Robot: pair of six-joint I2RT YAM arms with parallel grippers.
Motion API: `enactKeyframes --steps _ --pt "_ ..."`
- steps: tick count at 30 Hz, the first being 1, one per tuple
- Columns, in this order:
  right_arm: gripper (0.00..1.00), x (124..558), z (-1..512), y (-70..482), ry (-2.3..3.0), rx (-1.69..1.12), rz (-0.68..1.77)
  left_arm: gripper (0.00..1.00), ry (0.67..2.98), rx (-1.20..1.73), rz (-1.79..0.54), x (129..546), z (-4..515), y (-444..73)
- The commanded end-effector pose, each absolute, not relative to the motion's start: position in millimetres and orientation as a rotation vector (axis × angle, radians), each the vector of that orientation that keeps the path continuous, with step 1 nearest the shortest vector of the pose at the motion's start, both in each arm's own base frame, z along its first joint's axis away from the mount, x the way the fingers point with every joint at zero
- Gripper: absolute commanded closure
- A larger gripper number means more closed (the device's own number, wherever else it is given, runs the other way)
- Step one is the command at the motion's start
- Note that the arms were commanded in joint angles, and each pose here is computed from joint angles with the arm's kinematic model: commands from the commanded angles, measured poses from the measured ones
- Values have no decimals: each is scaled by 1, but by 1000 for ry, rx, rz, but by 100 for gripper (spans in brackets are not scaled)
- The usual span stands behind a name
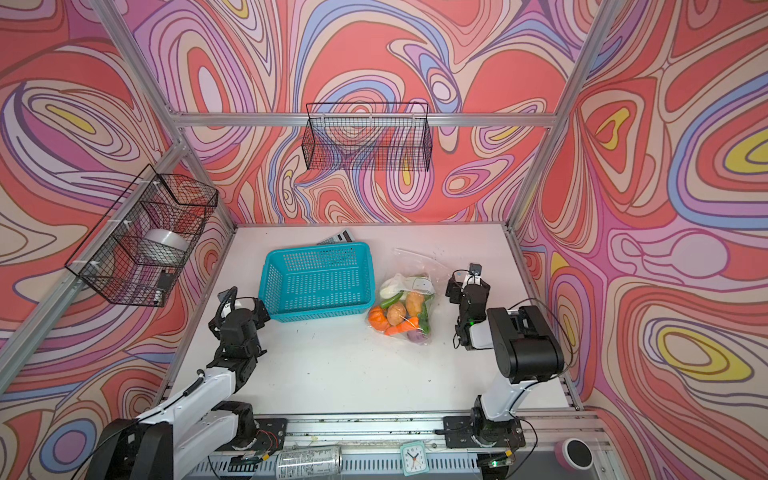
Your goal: Place the food in the zip-top bag and seal the zipper
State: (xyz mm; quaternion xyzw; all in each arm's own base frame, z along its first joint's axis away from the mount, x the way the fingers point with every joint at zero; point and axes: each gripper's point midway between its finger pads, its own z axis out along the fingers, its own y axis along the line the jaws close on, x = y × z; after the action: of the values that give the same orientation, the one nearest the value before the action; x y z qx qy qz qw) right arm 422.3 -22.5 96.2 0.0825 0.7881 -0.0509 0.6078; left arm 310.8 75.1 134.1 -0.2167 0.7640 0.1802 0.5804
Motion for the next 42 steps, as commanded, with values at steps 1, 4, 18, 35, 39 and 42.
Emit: enactKeyframes --steps 1,4,18,35,39,42 --pt "15 424 95 -26 1825 203 -134 0 1756 -510 486 320 137 86" --pt "15 424 95 -26 1824 202 -135 0 1729 -490 390 330 131 80" --pt "2 424 95 -26 1824 201 -136 0 1873 -27 48 385 93 4" --pt "2 424 96 -27 1823 202 -139 0 1909 -43 -9 389 90 7" --pt "2 424 95 -27 1824 202 -139 0 1914 -57 -3 390 90 9" --pt "2 424 95 -27 1824 202 -139 0 1915 -80 15 390 90 13"
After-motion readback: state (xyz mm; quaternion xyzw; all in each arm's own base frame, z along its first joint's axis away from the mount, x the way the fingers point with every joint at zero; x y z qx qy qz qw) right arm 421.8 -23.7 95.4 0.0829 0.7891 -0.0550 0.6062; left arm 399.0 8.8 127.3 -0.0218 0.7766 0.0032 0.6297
